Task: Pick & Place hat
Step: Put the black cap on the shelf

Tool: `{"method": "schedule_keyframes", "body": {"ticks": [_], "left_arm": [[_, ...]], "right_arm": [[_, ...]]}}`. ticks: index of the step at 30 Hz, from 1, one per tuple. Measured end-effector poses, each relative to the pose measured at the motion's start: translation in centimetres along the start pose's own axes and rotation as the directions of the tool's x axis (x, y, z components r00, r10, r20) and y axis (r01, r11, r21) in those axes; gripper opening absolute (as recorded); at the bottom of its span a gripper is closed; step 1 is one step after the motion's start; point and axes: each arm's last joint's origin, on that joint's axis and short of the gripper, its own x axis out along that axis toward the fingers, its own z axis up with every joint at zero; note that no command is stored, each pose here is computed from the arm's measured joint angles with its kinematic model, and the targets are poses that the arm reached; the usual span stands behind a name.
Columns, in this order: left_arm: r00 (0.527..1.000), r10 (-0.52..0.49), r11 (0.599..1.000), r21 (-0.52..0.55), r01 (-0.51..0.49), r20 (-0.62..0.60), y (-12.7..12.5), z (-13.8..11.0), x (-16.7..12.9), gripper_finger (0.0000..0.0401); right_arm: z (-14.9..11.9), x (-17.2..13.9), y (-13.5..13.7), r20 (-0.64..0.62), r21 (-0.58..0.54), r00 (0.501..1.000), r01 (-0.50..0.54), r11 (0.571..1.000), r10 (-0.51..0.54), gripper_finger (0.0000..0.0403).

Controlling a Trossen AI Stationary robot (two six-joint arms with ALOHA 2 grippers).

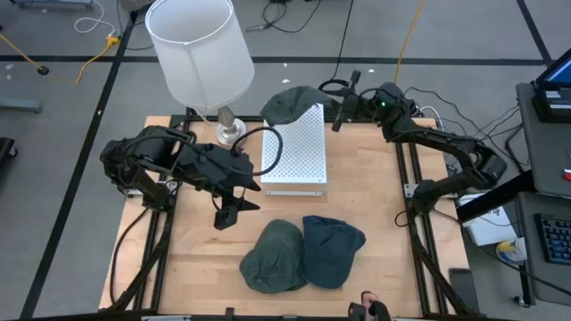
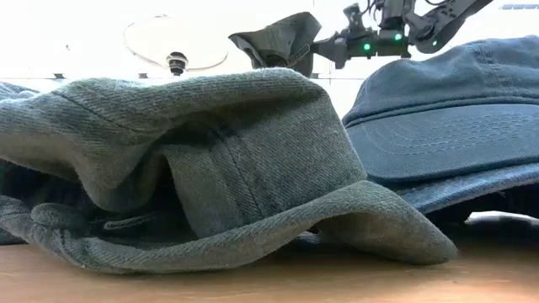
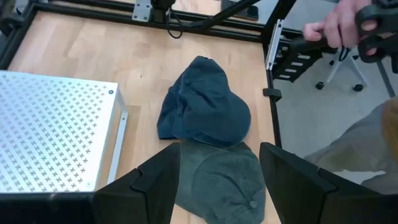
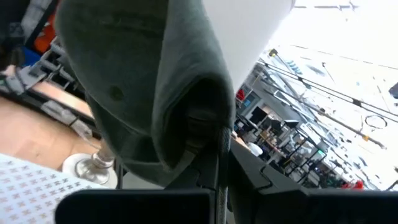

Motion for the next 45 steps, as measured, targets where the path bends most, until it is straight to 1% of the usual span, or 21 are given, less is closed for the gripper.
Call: {"method": "schedule_keyframes", "body": {"ticks": [4,10,15,23,29,33,37,45], "left_arm": [[1.000,0.004,0.999,0.043,-0.004,0.001,0.1,0.0,0.0,0.0225],[1.000,0.016,0.999,0.035,-0.016,0.003,0.6,0.2,0.0,0.0225],[1.000,0.024,0.999,0.030,-0.024,0.002,0.9,0.2,0.0,0.0225],[1.000,0.028,0.998,0.052,-0.028,0.003,0.9,0.2,0.0,0.0225],[0.999,0.040,0.998,0.052,-0.040,0.006,0.9,0.2,0.0,0.0225],[0.999,0.039,0.998,0.057,-0.040,0.007,0.9,0.2,0.0,0.0225],[0.999,0.040,0.997,0.059,-0.041,0.007,0.9,0.2,0.0,0.0225],[0.999,0.040,0.997,0.059,-0.040,0.007,0.9,0.2,0.0,0.0225]], "right_arm": [[-1.2,0.3,-0.4,0.037,0.048,0.999,0.008,0.999,-0.010,0.0005],[-2.1,0.7,-0.3,0.044,0.078,0.999,0.017,0.997,-0.021,0.0005],[-3.2,1.0,0.2,0.006,0.101,1.000,-0.006,0.995,0.006,0.0005],[-4.7,1.5,1.0,-0.036,0.126,0.999,-0.029,0.992,0.033,0.0005],[-6.4,0.7,2.7,-0.091,0.135,0.993,-0.061,0.989,0.074,0.0006],[-6.9,0.2,3.3,-0.100,0.134,0.992,-0.067,0.989,0.081,0.0008],[-7.1,-0.1,3.7,-0.100,0.110,0.992,-0.070,0.991,0.081,0.0028],[-7.8,-0.3,4.3,-0.160,0.166,0.978,-0.110,0.980,0.137,0.0115]]}}
